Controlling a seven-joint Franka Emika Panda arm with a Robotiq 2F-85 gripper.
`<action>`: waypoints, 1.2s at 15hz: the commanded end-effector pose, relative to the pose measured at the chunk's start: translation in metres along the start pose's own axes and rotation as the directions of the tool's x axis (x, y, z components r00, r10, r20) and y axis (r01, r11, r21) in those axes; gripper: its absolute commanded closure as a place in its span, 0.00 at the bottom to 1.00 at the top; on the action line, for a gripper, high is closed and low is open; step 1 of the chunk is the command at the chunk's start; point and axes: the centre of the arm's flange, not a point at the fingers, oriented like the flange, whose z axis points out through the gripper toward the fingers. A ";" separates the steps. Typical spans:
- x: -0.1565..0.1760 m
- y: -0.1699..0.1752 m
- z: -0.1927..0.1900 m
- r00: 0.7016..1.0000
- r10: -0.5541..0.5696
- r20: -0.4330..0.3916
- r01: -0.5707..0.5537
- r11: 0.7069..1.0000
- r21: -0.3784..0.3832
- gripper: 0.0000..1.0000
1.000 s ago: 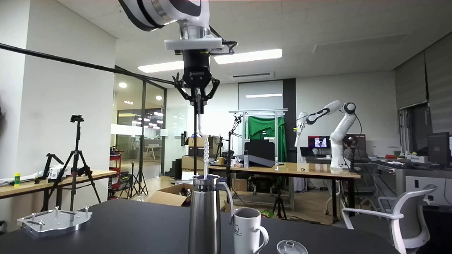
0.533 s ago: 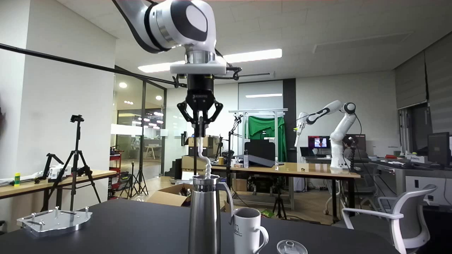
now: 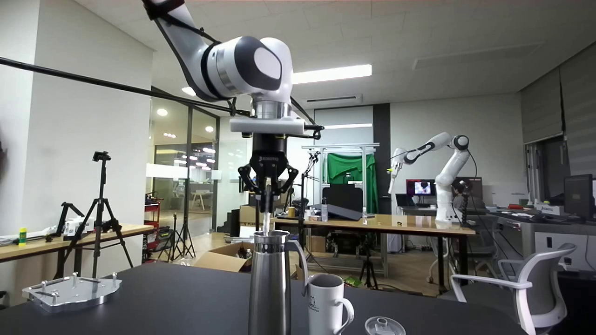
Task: Use the object to stir the contents in the jug
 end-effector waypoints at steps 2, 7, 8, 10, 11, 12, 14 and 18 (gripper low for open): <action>0.001 0.003 -0.007 1.000 0.003 -0.012 -0.003 1.000 0.009 0.96; -0.004 -0.006 -0.054 0.999 -0.011 -0.034 0.010 1.000 -0.022 0.96; -0.007 -0.009 -0.063 0.999 -0.008 -0.038 0.007 0.999 -0.032 0.60; -0.012 -0.014 -0.078 0.999 -0.014 -0.044 0.012 0.999 -0.038 0.54; -0.015 -0.016 -0.086 0.999 -0.015 -0.042 0.013 0.999 -0.039 0.46; -0.017 -0.018 -0.093 0.999 -0.016 -0.042 0.014 0.999 -0.042 0.40; -0.021 -0.021 -0.108 0.999 -0.021 -0.038 0.019 0.998 -0.052 0.26; -0.038 -0.028 -0.127 1.000 -0.019 -0.009 0.019 0.999 -0.046 0.02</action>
